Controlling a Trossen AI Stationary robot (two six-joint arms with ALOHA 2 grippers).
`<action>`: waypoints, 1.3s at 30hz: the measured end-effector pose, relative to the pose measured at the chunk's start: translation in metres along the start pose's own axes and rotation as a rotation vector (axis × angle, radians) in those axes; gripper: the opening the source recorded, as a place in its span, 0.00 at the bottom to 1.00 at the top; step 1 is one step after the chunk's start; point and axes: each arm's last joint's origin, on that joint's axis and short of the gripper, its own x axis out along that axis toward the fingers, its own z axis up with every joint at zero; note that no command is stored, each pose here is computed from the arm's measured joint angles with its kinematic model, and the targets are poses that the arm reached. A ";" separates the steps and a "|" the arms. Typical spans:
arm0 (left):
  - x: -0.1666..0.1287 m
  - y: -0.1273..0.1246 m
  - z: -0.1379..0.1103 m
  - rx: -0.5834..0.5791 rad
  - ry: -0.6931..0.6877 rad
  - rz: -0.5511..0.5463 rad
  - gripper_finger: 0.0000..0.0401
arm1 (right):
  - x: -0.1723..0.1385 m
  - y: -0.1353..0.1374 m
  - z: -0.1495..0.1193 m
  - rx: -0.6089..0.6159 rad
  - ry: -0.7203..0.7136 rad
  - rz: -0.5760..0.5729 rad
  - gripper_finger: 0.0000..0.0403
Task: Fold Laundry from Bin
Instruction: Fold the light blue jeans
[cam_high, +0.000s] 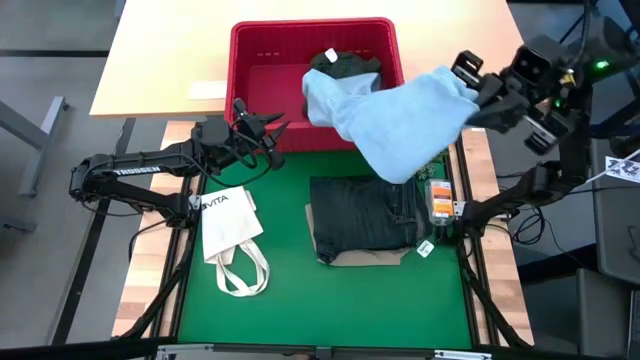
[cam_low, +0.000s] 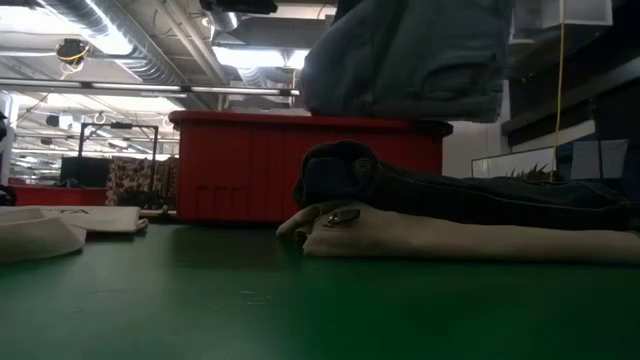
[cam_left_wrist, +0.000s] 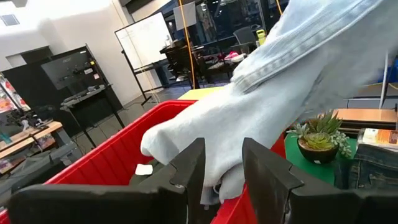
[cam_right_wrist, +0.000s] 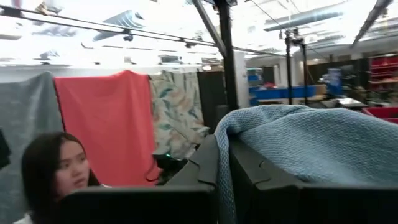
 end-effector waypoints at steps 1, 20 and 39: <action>0.000 0.000 0.000 0.000 0.000 0.000 0.26 | 0.002 0.003 0.000 0.004 -0.006 0.012 0.04; -0.003 -0.022 -0.006 -0.010 0.002 -0.360 0.26 | 0.019 0.025 0.005 -0.052 -0.123 0.116 0.04; 0.031 -0.083 -0.049 0.011 0.259 -0.375 0.50 | 0.020 0.023 0.005 -0.049 -0.124 0.106 0.04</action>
